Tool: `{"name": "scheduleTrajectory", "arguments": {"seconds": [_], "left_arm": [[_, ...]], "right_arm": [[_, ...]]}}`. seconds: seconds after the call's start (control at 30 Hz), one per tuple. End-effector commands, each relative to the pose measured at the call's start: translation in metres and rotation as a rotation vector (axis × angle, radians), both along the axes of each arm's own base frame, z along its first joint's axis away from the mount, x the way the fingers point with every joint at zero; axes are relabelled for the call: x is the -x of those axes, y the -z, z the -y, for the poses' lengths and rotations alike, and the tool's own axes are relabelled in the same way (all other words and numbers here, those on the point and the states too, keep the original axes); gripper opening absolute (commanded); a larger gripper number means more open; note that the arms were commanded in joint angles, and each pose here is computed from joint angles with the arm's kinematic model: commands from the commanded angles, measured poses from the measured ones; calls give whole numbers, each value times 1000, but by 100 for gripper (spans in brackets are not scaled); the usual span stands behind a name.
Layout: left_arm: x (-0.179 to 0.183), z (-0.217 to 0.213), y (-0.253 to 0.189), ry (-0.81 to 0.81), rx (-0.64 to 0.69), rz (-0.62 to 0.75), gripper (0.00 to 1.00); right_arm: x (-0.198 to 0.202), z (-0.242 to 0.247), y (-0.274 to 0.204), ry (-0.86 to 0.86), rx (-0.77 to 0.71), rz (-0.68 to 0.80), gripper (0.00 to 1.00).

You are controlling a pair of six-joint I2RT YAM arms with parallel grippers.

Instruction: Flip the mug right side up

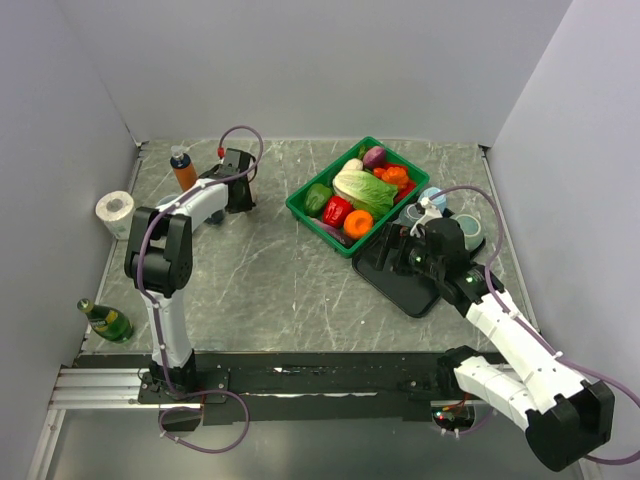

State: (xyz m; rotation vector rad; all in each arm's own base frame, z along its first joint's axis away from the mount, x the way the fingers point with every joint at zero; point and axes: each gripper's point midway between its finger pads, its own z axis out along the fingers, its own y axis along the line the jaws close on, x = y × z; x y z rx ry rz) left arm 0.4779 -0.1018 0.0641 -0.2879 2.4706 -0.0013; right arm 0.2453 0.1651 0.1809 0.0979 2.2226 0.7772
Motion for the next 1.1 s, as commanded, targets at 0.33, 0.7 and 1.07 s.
{"name": "scheduleTrajectory", "arguments": {"seconds": [0.33,0.7,1.07], "left_arm": [[-13,6,-24,-3,45,97,40],[13,23,-83,54,149,195,74],[58,54,-136,338,69,381,96]], "right_arm": [[-6,3,3,12,9,-9,100],[-11,22,8,92,71,-41,100],[-36,92,3,416,344,-73,100]]}}
